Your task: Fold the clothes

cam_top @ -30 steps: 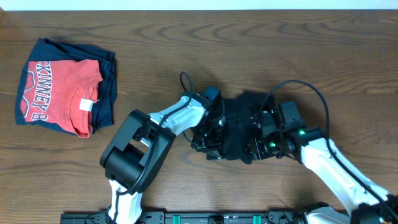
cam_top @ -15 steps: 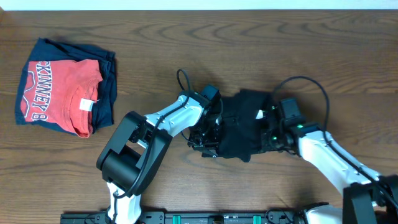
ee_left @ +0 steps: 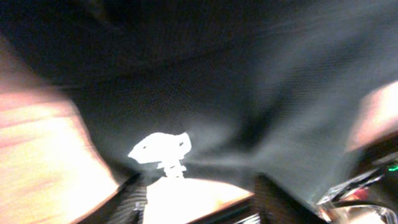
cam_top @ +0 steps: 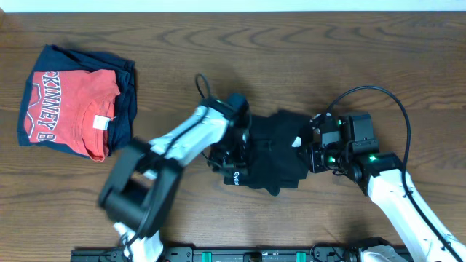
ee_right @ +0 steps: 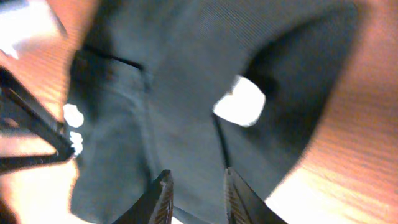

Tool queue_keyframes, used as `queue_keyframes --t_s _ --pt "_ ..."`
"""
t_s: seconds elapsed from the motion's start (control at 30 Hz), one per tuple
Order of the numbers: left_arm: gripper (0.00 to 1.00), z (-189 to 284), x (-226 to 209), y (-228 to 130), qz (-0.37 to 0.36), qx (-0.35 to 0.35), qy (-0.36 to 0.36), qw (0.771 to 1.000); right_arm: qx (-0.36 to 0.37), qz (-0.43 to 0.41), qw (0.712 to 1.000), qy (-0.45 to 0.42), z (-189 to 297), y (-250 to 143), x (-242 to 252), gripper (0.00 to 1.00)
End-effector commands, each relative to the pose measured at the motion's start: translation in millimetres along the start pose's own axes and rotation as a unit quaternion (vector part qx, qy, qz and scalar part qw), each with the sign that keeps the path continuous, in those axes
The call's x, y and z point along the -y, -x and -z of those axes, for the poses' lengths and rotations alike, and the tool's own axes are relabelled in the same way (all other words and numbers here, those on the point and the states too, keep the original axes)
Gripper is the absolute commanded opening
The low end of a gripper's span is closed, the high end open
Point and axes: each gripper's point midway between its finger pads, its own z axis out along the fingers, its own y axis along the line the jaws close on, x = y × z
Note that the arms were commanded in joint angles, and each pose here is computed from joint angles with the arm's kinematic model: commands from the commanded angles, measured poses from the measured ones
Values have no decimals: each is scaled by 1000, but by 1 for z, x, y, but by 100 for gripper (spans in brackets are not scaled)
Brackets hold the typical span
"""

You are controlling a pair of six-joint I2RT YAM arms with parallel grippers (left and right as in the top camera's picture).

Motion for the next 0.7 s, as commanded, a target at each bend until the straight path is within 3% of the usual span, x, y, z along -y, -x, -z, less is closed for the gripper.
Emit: queue_keyframes --t_s 0.0,0.1,0.23,0.33,0.4,0.47,0.67 --pt "65 63 5 26 -34 117 -8 992 7 6 999 48 2 7 -19 20" --pt "63 90 -12 38 -18 171 6 985 9 14 999 51 -3 10 -21 19" --pt "29 87 -18 40 -8 168 -4 986 12 -9 1000 0 -14 14 0 12" --pt "13 64 -11 35 -21 143 -24 989 16 -29 999 -40 -15 15 17 11" --pt "7 42 1 30 -34 119 -56 991 24 -32 998 -43 -13 20 20 12" --pt "6 19 6 24 -28 97 -71 992 35 -35 998 -45 -10 25 23 12" --pt "6 -40 -27 7 109 35 -27 993 47 -45 997 -32 -4 31 20 13"
